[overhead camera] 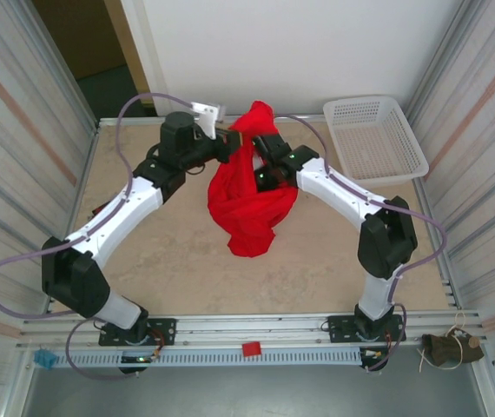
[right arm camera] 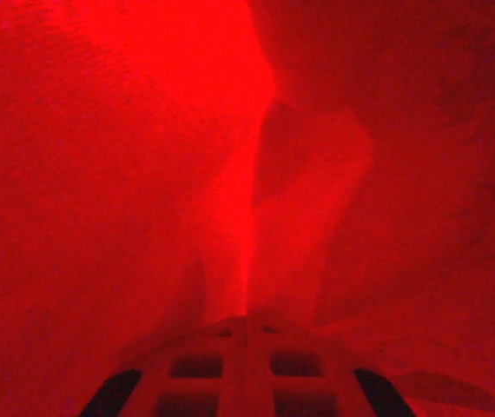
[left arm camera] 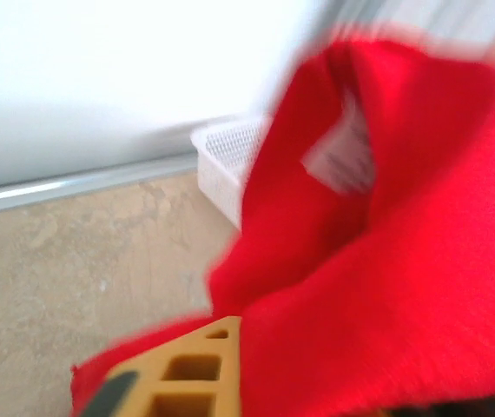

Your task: Fold the inside-out t-shirt

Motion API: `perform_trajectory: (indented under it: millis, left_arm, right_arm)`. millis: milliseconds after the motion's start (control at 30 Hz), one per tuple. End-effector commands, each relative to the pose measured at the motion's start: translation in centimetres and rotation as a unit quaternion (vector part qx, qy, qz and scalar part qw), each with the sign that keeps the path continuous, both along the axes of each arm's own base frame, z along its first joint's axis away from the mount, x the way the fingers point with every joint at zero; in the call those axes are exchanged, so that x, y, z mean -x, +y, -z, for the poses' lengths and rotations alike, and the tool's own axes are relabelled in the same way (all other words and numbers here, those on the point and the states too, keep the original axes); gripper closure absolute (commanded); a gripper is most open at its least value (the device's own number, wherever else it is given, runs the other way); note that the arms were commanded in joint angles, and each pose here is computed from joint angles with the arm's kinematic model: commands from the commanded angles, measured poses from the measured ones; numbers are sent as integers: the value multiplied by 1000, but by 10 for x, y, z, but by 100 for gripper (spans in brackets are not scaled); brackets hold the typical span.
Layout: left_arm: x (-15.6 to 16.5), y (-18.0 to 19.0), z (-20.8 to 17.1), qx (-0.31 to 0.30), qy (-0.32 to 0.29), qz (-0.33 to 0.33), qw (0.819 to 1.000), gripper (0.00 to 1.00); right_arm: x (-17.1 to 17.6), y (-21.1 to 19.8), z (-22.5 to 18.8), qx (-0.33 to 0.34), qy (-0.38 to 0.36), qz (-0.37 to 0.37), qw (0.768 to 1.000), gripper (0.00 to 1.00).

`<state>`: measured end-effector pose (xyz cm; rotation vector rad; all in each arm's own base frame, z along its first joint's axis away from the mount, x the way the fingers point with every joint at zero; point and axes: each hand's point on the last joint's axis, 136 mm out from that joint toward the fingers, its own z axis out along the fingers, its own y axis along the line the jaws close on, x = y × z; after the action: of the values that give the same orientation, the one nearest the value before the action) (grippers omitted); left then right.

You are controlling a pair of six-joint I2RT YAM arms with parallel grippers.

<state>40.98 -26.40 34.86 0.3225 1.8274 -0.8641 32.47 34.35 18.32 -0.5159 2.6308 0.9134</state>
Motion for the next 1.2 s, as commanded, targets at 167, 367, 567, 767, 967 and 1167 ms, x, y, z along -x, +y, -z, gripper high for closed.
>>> perform_trajectory:
  millis: [167, 367, 567, 767, 967, 1167]
  left_arm:
    - [-70, 75, -4, 135, 89, -152, 975, 100]
    - [-58, 64, 76, 95, 175, -129, 971, 100]
    - [-23, 65, 113, 47, 203, -94, 973, 44]
    - [19, 80, 59, 18, 128, -84, 988, 29]
    - [38, 64, 61, -9, 114, -71, 991, 28]
    - [48, 36, 135, -76, 189, -69, 977, 26]
  right_arm:
    - [37, -7, -20, -11, -40, -36, 998, 100]
    - [6, -14, -107, -69, -121, 3, 990, 100]
    - [-34, -31, -206, -140, -198, 64, 968, 100]
    - [-49, -52, -293, -203, -267, 111, 935, 100]
    - [-60, -55, -279, -181, -253, 130, 941, 100]
    - [-59, -81, -111, -52, -136, 175, 974, 86]
